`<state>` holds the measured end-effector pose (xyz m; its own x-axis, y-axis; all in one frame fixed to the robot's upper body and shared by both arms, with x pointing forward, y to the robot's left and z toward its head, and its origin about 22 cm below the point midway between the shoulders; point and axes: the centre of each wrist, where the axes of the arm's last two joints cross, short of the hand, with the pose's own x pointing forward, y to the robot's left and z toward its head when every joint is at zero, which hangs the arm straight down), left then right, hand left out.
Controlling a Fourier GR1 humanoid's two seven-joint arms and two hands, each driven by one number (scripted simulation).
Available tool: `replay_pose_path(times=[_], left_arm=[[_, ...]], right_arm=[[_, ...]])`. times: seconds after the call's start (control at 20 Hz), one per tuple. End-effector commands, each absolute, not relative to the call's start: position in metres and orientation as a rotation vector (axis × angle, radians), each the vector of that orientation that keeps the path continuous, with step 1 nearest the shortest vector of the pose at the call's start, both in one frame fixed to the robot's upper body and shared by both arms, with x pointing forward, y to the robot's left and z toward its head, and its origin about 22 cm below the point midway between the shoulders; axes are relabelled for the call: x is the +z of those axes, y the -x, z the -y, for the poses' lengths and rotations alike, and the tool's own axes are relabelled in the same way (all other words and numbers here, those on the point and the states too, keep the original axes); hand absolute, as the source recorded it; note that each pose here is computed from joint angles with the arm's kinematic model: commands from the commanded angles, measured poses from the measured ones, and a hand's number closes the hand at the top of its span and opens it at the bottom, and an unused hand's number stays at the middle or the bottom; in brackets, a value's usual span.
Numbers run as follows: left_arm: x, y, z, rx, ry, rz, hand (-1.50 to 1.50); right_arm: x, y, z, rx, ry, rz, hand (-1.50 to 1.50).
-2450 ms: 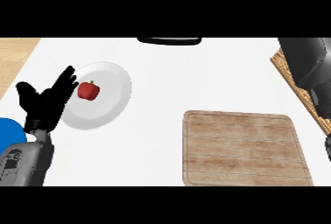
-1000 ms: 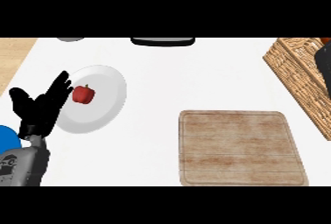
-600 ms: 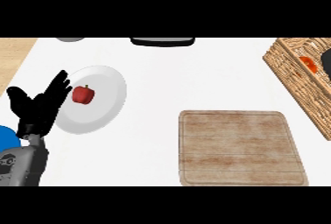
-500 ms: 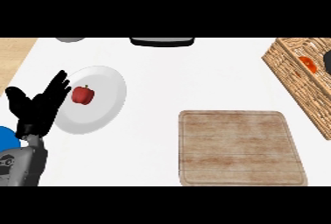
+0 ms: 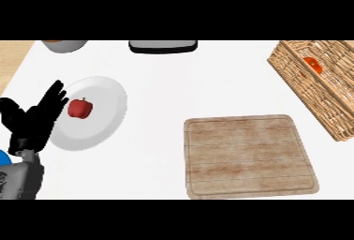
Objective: Pick the squash from the cutting board and place it in the basket
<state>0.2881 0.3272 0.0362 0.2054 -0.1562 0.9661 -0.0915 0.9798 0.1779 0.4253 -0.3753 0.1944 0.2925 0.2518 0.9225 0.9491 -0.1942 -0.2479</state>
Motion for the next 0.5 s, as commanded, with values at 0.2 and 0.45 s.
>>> replay_pose_path(times=[0.2,0.45], left_arm=[[0.028,-0.275,-0.340,-0.009,-0.247,1.333,0.00],[0.033,-0.274,-0.338,-0.003,-0.260,1.327,0.00]], right_arm=[[0.162,-0.374,0.369,-0.959,1.505,1.114,-1.50],[0.142,-0.331,0.356,-0.868,1.439,1.137,-1.50]])
